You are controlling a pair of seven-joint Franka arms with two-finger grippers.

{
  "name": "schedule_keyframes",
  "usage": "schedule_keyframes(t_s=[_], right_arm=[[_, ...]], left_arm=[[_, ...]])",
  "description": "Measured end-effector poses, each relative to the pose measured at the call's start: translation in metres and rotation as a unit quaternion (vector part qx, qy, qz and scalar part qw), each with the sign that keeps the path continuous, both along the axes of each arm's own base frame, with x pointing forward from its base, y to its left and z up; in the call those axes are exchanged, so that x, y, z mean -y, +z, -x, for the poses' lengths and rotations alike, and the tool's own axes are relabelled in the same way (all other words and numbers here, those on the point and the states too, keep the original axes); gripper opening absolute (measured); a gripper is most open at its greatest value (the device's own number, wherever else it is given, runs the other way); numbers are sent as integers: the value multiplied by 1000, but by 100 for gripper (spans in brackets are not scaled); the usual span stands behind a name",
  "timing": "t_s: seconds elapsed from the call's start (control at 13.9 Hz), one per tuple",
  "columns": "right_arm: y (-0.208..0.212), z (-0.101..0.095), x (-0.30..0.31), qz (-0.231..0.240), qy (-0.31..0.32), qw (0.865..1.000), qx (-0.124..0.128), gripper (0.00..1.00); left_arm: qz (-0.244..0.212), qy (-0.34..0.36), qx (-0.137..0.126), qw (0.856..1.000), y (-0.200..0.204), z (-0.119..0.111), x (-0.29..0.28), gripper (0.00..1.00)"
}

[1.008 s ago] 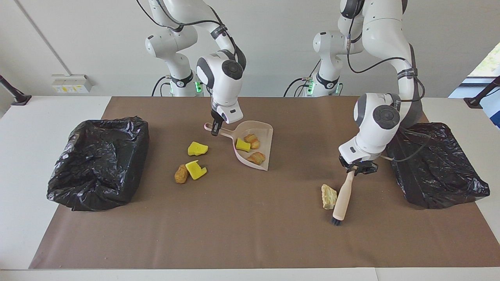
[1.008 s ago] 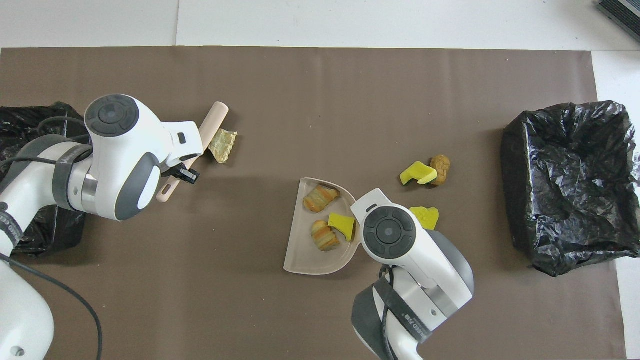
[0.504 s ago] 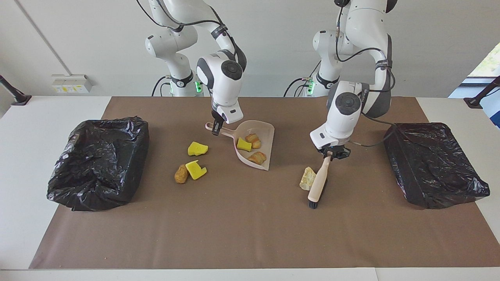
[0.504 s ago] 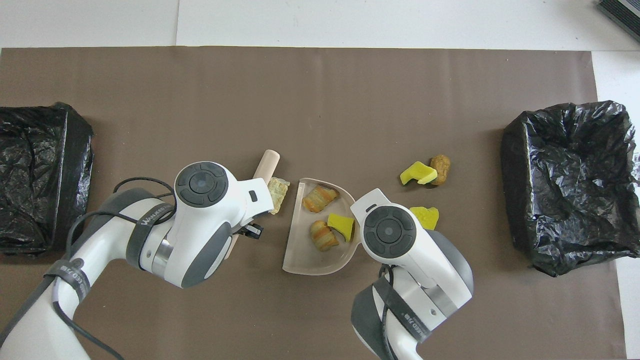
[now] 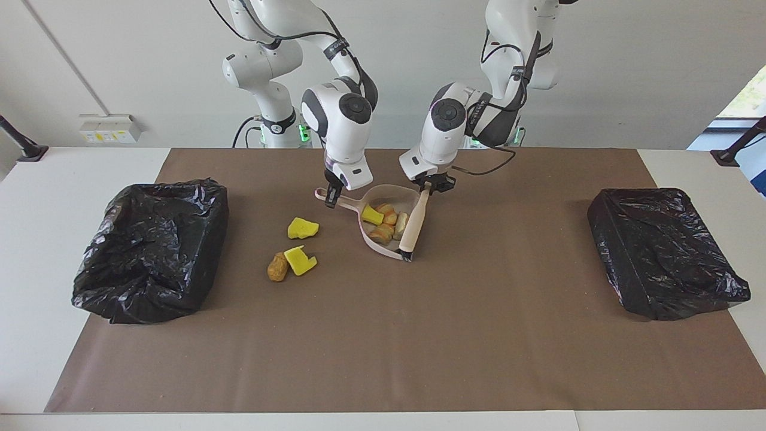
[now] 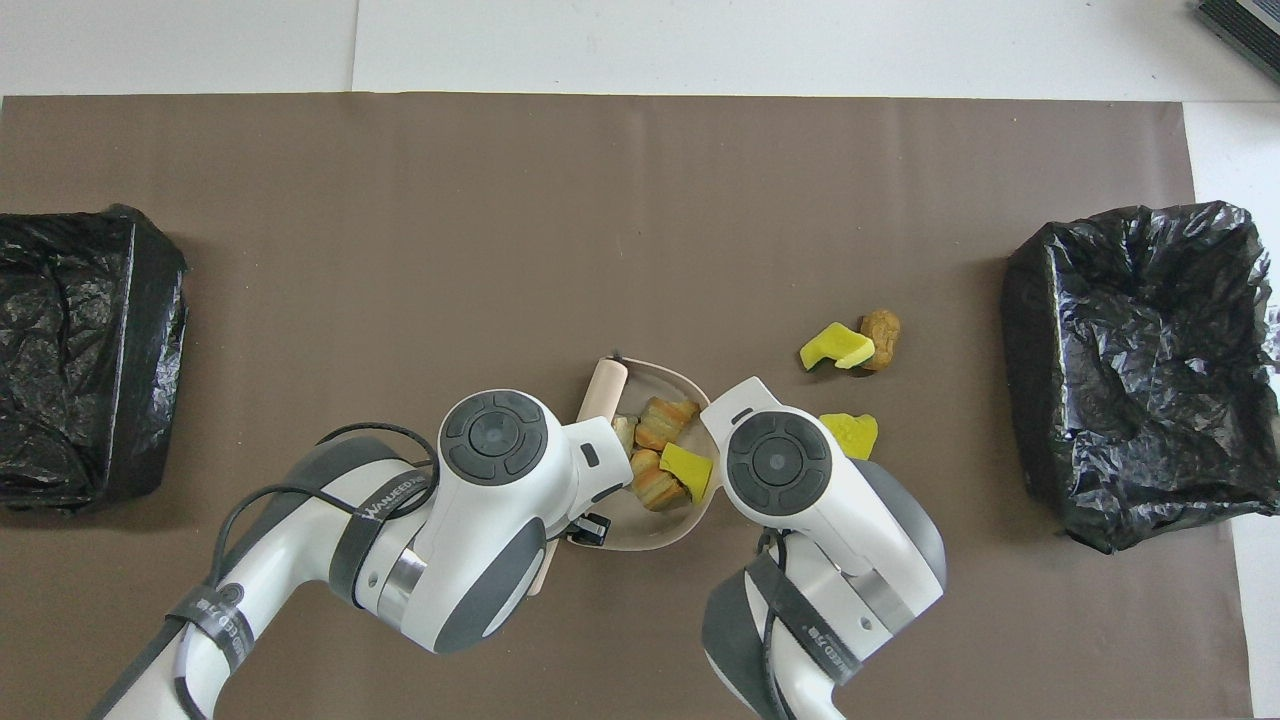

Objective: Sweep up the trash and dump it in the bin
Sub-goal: 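Sweep the far scrap into the dustpan with the left gripper's brush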

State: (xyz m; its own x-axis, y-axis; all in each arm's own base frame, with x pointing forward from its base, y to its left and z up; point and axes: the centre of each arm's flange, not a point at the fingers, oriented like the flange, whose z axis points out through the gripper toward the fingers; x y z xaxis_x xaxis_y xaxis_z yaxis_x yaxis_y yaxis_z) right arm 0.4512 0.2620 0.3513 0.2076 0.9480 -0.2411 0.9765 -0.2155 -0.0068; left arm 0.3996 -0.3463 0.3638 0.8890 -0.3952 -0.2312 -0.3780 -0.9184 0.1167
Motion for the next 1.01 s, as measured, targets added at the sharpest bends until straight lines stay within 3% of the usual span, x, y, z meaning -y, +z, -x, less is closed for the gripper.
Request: schedule_keyframes(t_s=[0.29, 0.65, 0.86, 1.01], right_arm=[[0, 0, 0, 0, 0, 1000, 0, 33], [0, 0, 0, 0, 0, 1000, 0, 33], [0, 0, 0, 0, 0, 1000, 0, 33], [0, 0, 0, 0, 0, 1000, 0, 33]], left_arm=[[18, 15, -2, 1000, 43, 5, -11, 26], [12, 73, -7, 997, 102, -15, -84, 26], [3, 106, -10, 994, 98, -25, -111, 26], [-15, 115, -9, 993, 74, -26, -123, 26]])
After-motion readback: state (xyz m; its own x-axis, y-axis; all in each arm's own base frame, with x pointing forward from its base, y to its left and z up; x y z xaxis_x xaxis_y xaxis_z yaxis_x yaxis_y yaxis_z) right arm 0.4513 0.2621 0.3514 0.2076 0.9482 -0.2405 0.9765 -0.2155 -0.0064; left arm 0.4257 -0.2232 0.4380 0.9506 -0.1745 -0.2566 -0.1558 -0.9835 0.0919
